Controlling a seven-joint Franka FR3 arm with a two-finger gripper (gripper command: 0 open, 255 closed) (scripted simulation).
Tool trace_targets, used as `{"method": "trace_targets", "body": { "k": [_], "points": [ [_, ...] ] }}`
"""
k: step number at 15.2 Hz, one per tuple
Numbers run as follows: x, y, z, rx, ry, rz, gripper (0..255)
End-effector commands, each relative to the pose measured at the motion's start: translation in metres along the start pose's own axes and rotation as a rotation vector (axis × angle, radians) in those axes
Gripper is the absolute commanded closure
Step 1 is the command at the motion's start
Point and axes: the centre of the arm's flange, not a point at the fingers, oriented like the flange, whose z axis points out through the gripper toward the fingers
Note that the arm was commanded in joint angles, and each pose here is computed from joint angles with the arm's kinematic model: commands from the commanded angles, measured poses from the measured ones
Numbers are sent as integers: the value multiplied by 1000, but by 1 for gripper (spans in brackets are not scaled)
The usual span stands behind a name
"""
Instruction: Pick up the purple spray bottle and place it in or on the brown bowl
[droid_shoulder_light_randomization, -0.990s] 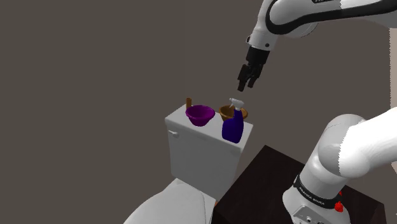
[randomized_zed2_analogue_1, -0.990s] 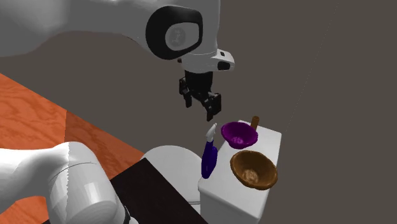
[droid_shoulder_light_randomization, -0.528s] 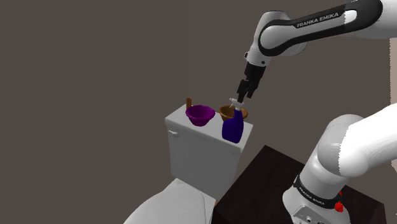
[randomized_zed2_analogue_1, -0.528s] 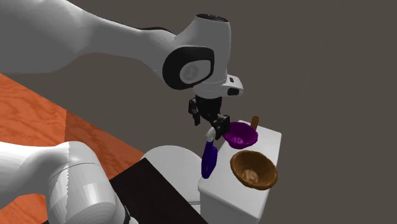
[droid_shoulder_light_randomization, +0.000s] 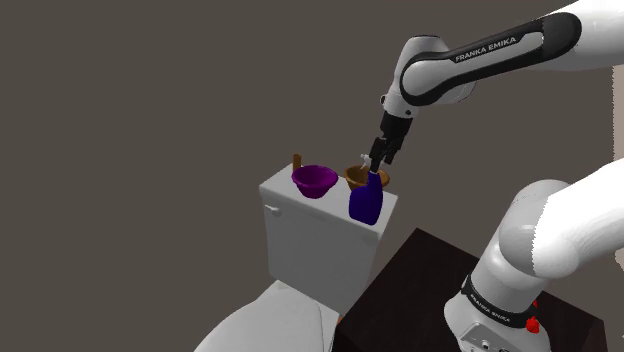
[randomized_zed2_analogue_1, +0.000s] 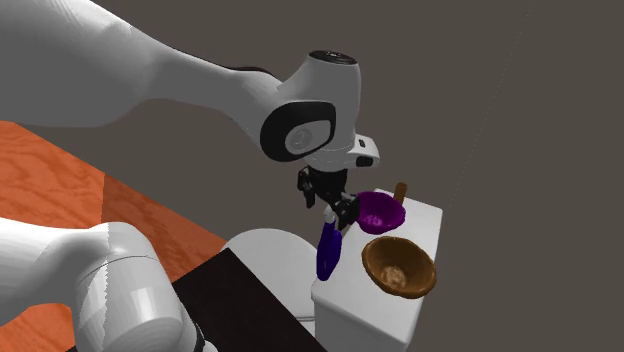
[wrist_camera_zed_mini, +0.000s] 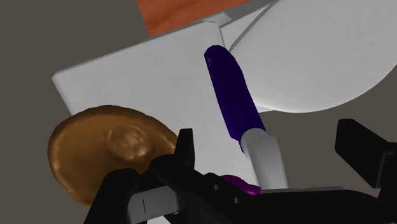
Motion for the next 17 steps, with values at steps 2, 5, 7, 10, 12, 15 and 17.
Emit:
{"method": "trace_targets", "body": {
  "k": [2, 5, 7, 10, 12, 15, 17],
  "points": [
    [0, 0, 1, 0, 0, 0, 0],
    [0, 0, 1, 0, 0, 0, 0],
    [0, 0, 1, 0, 0, 0, 255],
    [0, 0, 1, 0, 0, 0, 255],
    [0, 0, 1, 0, 0, 0, 255],
    [0, 0, 1, 0, 0, 0, 255],
    [1, -1, -10, 0, 0, 0, 255]
  ]
}}
